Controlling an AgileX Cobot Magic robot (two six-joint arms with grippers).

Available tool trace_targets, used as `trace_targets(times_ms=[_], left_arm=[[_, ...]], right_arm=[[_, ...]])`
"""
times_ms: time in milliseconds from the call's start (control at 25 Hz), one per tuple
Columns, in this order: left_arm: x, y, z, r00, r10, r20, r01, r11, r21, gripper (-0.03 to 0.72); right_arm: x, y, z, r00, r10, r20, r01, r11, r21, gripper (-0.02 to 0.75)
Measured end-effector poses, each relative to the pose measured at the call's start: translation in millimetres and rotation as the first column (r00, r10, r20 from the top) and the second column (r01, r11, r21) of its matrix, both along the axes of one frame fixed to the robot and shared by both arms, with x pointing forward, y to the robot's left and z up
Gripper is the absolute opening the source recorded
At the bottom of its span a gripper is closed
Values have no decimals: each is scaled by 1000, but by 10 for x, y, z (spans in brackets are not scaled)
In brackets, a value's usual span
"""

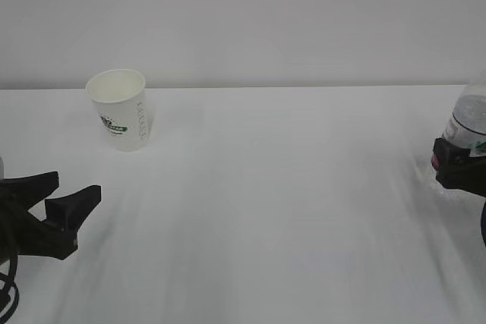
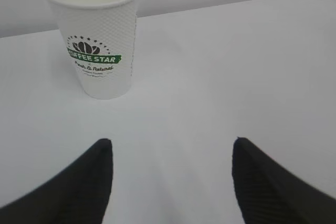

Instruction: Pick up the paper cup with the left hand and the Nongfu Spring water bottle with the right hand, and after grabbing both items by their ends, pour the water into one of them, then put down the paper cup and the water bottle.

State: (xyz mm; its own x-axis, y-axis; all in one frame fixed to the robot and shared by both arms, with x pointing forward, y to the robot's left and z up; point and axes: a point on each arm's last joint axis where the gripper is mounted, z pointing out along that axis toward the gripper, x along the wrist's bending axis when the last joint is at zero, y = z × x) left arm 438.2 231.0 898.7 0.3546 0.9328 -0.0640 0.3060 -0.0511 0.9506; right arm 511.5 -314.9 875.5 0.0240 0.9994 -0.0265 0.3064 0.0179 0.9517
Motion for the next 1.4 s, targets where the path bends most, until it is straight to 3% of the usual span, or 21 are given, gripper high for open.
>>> trace_targets(times_ms=[760, 920, 1120, 1400], left_arm=[[-1, -3, 0, 1000, -3, 0, 3, 1000, 0, 516], [-1, -3, 0, 1000, -3, 0, 3, 1000, 0, 516], [-1, -3, 0, 1000, -3, 0, 3, 1000, 0, 516], [-1, -3, 0, 1000, -3, 0, 3, 1000, 0, 516]], right_arm=[[231, -31, -136, 1000, -20, 6, 20, 1000, 11, 669], [237, -33, -135, 1000, -23, 8, 22, 1000, 12, 639], [237, -35, -135, 1000, -24, 8, 24, 1000, 12, 547], [237, 24, -135, 999, 51, 7, -51, 999, 1, 531]])
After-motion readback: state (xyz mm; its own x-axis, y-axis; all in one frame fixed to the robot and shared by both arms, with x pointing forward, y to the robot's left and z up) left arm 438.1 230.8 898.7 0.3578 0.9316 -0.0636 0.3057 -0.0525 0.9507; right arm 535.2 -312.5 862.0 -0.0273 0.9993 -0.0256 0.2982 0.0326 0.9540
